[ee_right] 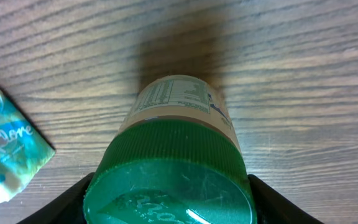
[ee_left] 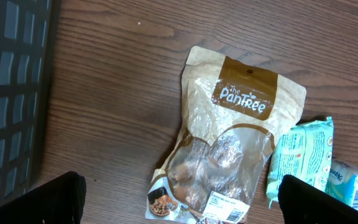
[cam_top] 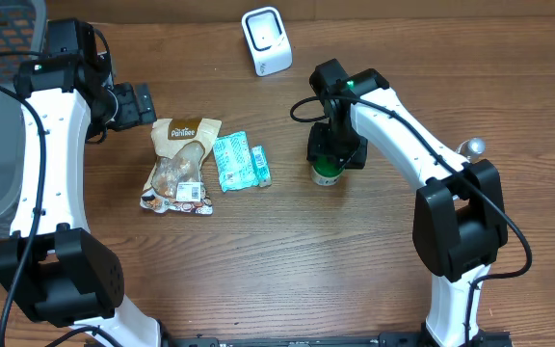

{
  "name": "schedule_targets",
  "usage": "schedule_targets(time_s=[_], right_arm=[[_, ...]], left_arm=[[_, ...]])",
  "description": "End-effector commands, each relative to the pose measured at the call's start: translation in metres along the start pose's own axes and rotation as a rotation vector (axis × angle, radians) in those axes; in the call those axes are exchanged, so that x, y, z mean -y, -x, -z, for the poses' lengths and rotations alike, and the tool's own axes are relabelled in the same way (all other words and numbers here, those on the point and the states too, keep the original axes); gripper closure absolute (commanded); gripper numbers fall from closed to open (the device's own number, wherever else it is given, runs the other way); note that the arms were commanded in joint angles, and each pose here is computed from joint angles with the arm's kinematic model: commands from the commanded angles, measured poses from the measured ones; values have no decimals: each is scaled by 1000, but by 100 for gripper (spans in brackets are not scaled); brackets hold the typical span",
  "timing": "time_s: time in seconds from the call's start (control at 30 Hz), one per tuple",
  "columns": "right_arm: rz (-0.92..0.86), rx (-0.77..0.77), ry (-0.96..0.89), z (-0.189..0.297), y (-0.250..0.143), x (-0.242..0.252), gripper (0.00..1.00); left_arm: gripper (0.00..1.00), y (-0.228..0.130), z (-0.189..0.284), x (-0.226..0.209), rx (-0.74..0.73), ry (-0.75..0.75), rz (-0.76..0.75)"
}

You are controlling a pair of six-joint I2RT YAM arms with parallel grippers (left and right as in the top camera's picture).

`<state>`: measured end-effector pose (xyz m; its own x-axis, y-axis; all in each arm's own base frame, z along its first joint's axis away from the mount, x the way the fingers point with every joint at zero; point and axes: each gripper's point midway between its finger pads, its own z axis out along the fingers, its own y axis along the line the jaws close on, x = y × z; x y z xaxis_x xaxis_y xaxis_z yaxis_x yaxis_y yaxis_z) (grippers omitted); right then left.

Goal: Scan the item barcode
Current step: 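Lower the right gripper around the green jar lid and close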

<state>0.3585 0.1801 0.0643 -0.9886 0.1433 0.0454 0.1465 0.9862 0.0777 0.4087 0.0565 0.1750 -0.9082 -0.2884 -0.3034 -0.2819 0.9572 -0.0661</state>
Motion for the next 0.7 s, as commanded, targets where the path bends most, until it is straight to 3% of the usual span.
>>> schedule_targets(time_s=[0.0, 0.03, 0.1, 0.13, 0.53, 0.67], right_arm=[[17, -28, 25, -3, -8, -9, 34], [17, -25, 27, -3, -8, -10, 28], [19, -5, 33, -3, -3, -12, 5], [20, 7, 33, -3, 0, -12, 0], [16, 37, 4, -4, 9, -2, 0], [6, 26, -3, -9, 6, 1, 5]], left_arm=[[0, 7, 15, 4, 45, -12, 6], [0, 7, 15, 4, 46, -12, 6], [0, 7, 15, 4, 46, -12, 6], [0, 7, 15, 4, 46, -12, 6], [0, 7, 15, 4, 45, -12, 6], [1, 7, 15, 4, 46, -12, 6]])
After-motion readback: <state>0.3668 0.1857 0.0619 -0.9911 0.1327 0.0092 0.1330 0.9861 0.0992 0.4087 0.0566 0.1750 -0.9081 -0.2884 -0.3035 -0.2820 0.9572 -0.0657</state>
